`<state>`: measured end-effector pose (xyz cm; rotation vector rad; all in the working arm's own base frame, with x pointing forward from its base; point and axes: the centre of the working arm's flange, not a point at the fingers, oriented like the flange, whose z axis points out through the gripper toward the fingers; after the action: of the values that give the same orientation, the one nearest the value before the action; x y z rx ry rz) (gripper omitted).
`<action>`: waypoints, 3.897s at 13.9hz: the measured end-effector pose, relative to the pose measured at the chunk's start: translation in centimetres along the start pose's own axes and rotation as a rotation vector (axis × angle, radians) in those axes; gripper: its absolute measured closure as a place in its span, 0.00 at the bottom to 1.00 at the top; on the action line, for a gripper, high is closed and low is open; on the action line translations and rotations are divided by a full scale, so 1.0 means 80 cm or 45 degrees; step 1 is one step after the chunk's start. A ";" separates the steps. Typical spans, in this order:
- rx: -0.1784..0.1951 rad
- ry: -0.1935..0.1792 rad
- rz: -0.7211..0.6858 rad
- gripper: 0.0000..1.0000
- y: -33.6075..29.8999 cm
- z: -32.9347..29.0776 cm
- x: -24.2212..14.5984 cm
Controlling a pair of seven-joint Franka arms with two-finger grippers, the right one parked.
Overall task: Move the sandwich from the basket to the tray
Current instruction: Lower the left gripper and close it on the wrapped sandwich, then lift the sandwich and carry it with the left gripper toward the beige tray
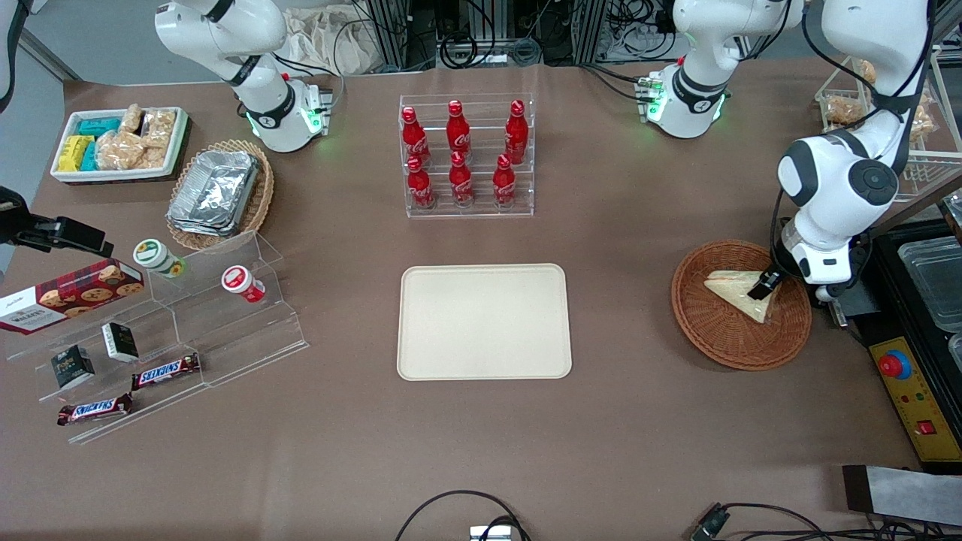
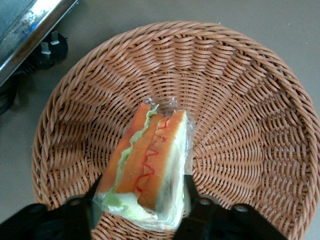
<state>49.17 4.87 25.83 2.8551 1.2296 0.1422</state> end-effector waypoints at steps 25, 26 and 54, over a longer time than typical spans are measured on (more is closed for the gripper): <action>0.008 0.004 1.144 0.86 0.119 -0.122 -0.117; 0.007 0.007 1.169 0.86 0.126 -0.124 -0.126; 0.077 -0.068 1.001 0.86 0.424 -0.075 -0.355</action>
<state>53.71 -39.13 31.93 3.1823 0.0462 0.0396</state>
